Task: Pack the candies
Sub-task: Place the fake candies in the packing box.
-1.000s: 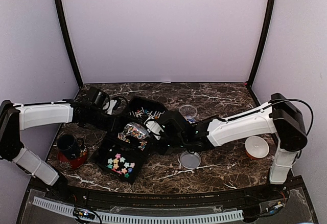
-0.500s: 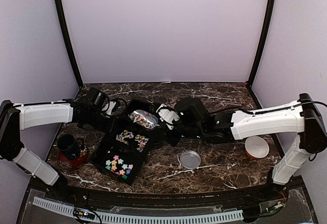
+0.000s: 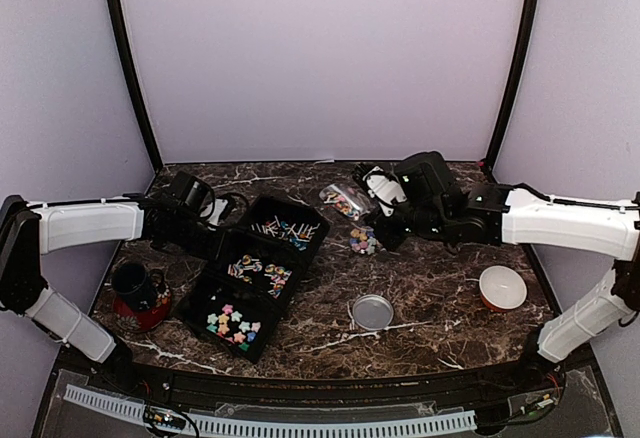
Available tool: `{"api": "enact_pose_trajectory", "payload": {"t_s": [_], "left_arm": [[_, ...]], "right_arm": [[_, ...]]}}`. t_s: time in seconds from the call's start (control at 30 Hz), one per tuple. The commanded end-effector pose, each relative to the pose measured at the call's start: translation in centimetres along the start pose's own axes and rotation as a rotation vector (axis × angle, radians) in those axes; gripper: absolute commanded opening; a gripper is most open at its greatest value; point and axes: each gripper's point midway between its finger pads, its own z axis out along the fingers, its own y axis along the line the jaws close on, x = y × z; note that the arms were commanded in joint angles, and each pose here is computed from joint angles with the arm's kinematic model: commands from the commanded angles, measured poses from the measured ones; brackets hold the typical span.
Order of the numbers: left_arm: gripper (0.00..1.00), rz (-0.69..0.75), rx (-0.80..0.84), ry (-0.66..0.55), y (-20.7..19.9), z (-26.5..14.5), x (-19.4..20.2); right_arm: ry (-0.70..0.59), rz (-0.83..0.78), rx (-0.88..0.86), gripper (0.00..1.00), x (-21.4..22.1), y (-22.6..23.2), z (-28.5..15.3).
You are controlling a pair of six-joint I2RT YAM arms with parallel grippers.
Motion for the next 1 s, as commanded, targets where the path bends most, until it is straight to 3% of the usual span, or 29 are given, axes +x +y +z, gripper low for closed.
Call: {"api": "enact_pose_trajectory", "payload": {"t_s": [0.0,0.33,0.97], "left_arm": [[0.0,0.004,0.1,-0.124,-2.4,-1.9,-4.1],[0.0,0.0,0.104,-0.12,-2.4,-1.8,-4.1],[0.0,-0.002,0.113,-0.116,-2.6,-1.8,-4.1]], "right_arm": [[0.053,0.063,0.064,0.0,0.7,-3.2,-1.5],[0.235,0.114,0.128,0.0,3.0,-7.0,-1.8],[0.469,0.065,0.117,0.0,5.3,-7.5,-0.7]]}}
